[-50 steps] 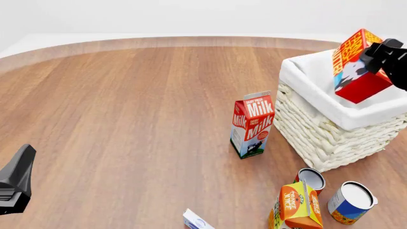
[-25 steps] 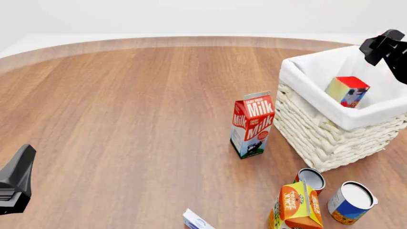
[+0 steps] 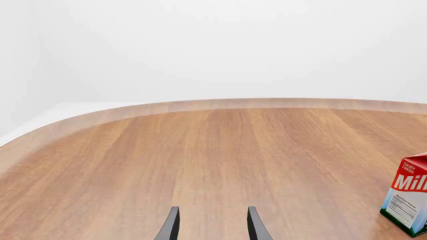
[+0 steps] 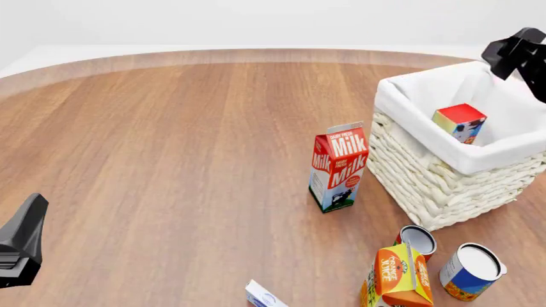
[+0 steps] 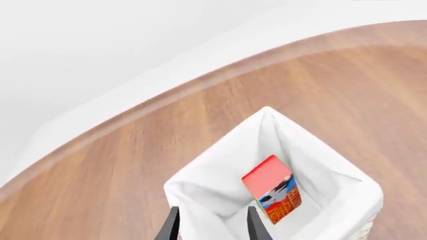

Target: Pick up the cream cheese box and the butter, and put them in the basket.

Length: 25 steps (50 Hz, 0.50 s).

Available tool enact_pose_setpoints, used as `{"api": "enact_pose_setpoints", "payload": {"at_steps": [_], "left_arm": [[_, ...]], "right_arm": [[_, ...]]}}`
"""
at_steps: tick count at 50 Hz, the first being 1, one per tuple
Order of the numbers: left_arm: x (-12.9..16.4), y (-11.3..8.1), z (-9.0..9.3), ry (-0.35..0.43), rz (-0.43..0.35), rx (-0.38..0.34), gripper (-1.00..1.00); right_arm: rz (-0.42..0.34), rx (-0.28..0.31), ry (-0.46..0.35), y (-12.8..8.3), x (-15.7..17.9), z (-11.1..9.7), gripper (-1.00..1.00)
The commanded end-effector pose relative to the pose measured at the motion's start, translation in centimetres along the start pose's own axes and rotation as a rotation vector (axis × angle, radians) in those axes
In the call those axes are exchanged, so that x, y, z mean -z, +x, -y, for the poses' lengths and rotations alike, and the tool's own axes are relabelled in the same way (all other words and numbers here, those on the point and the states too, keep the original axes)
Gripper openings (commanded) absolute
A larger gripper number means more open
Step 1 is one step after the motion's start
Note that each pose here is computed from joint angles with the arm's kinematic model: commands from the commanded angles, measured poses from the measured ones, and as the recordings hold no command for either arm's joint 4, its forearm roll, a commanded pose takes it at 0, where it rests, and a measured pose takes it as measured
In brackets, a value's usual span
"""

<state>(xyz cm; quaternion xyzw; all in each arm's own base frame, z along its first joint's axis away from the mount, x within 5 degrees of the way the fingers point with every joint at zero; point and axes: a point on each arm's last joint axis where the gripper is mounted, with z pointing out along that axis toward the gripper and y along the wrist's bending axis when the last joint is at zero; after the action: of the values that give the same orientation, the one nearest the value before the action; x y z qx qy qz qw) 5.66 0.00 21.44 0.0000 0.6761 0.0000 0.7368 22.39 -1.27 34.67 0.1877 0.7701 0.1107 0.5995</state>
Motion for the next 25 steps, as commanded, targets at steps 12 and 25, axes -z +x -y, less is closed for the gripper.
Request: {"api": "enact_pose_setpoints", "payload": {"at_steps": [12, 25], "left_arm": [[0.0, 0.0, 0.0, 0.0, 0.0, 0.0, 1.0], [0.0, 0.0, 0.0, 0.0, 0.0, 0.0, 1.0]], "right_arm": [[-0.059, 0.098, -0.22, -0.7, 4.3, -5.2, 1.0], [-0.108, 0.135, -0.359, -0.7, 6.7, -7.8, 1.0]]}}
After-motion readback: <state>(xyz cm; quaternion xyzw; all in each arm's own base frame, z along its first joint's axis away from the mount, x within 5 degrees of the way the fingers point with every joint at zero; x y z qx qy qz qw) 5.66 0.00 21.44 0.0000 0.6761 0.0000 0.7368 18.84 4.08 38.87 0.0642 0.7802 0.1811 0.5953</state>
